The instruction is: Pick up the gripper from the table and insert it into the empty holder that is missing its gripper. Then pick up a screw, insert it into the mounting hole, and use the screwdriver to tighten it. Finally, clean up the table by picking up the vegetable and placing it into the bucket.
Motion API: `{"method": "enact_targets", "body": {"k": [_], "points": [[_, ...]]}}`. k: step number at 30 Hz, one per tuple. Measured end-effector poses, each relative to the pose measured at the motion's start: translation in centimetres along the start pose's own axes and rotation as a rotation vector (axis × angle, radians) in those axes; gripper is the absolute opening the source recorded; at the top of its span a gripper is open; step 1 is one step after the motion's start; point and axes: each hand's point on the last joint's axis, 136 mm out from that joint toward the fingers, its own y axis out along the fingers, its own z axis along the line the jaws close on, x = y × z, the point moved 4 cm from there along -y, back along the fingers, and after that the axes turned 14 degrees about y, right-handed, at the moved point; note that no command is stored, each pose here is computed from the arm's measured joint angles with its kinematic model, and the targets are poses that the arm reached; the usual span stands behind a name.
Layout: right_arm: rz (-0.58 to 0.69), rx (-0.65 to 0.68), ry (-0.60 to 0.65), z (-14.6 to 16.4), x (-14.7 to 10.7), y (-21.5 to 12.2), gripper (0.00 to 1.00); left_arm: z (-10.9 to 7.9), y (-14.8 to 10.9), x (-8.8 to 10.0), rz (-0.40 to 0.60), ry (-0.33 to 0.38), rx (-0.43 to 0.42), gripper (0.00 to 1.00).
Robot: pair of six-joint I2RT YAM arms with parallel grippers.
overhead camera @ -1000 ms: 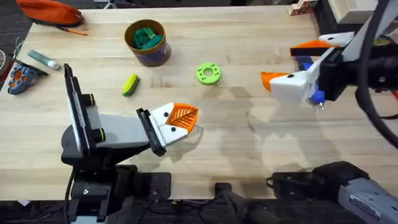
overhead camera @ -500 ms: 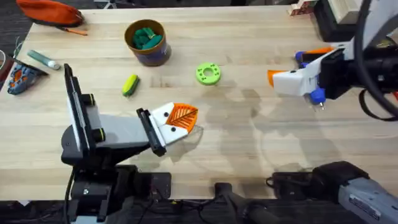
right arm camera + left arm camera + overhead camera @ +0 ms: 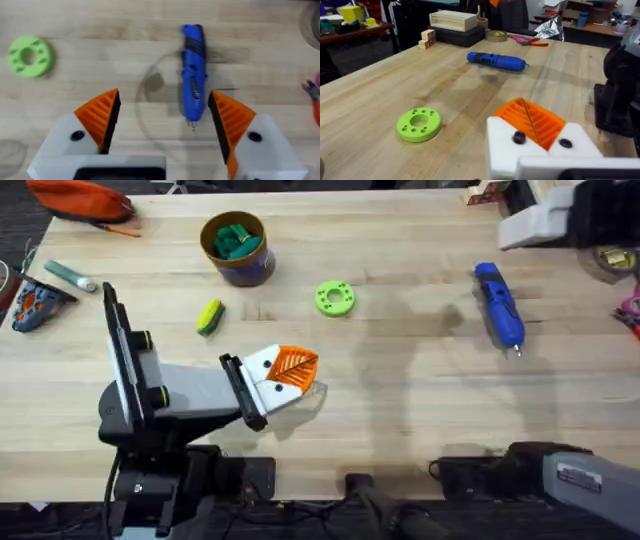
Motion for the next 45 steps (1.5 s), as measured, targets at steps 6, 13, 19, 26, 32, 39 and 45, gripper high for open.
{"method": "enact_targets", "body": {"k": [6, 13, 19, 26, 32, 39, 45], "points": [[0.079, -0.093, 0.072, -4.2, 1.2, 3.1, 0.991, 0.0, 0.0, 0.0, 0.000, 0.000, 0.000, 0.015], [0.233, -0.163, 0.064, -6.9, 1.4, 7.7, 0.990, 0.0, 0.0, 0.0, 0.000, 0.000, 0.000, 0.015], [0.306, -0.153, -0.036, -6.5, 3.2, 11.5, 0.992, 0.0, 0.0, 0.0, 0.000, 0.000, 0.000, 0.015], [0.415, -0.132, -0.044, -6.6, 1.8, 14.9, 0.992, 0.0, 0.0, 0.0, 0.000, 0.000, 0.000, 0.015], [0.392, -0.101, -0.049, -6.3, 2.2, 15.5, 0.992, 0.0, 0.0, 0.0, 0.000, 0.000, 0.000, 0.015], [0.414, -0.090, -0.069, -6.5, 0.1, 17.7, 0.994, 0.0, 0.0, 0.0, 0.000, 0.000, 0.000, 0.015], [0.394, -0.103, -0.096, -6.8, 0.2, 18.2, 0.994, 0.0, 0.0, 0.0, 0.000, 0.000, 0.000, 0.015]]}}
